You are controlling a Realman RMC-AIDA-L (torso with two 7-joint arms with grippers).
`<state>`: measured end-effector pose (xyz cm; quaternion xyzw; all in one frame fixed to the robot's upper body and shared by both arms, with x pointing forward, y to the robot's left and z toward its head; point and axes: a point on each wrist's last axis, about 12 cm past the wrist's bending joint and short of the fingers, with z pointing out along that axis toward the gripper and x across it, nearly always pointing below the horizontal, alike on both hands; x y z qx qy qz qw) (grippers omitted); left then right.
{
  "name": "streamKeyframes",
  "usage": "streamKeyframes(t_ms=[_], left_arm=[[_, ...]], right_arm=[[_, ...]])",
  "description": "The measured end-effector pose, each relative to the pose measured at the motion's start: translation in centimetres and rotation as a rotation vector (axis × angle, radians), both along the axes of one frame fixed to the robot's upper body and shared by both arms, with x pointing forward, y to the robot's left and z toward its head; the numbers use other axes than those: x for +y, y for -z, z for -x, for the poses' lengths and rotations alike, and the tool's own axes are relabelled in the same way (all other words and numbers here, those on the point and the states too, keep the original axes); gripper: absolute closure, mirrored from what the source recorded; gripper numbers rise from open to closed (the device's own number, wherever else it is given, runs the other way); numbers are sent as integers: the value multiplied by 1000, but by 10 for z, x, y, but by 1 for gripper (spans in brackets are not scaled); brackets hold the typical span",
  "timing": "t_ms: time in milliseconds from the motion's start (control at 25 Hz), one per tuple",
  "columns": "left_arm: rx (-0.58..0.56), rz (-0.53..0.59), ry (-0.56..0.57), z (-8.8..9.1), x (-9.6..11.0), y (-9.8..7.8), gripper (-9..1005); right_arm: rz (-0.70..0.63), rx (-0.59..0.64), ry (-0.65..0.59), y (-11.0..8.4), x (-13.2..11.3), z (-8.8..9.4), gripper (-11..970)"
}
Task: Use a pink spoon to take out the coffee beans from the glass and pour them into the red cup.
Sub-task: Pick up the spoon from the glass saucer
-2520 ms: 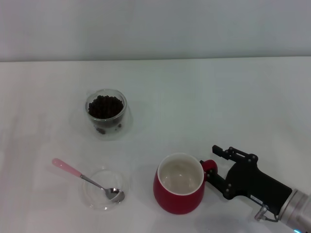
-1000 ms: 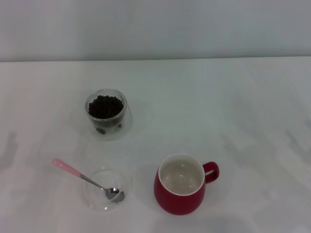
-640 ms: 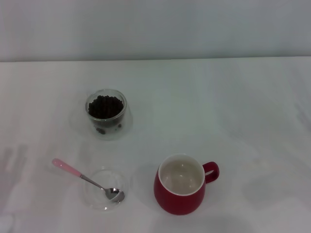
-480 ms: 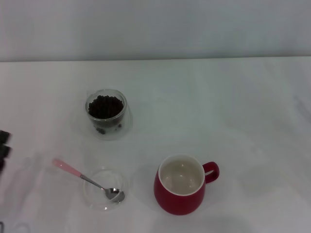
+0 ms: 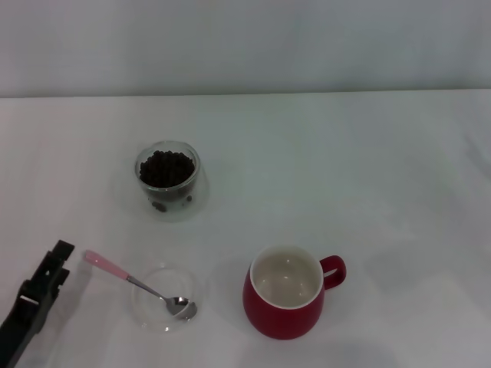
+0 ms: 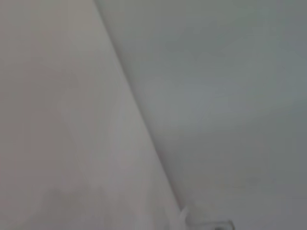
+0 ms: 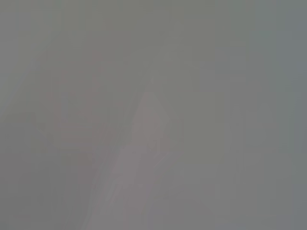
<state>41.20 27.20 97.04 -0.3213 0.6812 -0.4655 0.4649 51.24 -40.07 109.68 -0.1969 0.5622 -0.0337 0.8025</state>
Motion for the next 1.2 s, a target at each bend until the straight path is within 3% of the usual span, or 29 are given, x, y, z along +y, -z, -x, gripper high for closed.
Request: streamKeyframes(t_ms=[480,1200], left_arm=[[-5,-59,132,-26,-18,-3,267],[-61,-87,152,-14,-39,-5,266]], right_arm=[[-16,14,0,7,6,3,274],[12,14,23,11,7,5,274]])
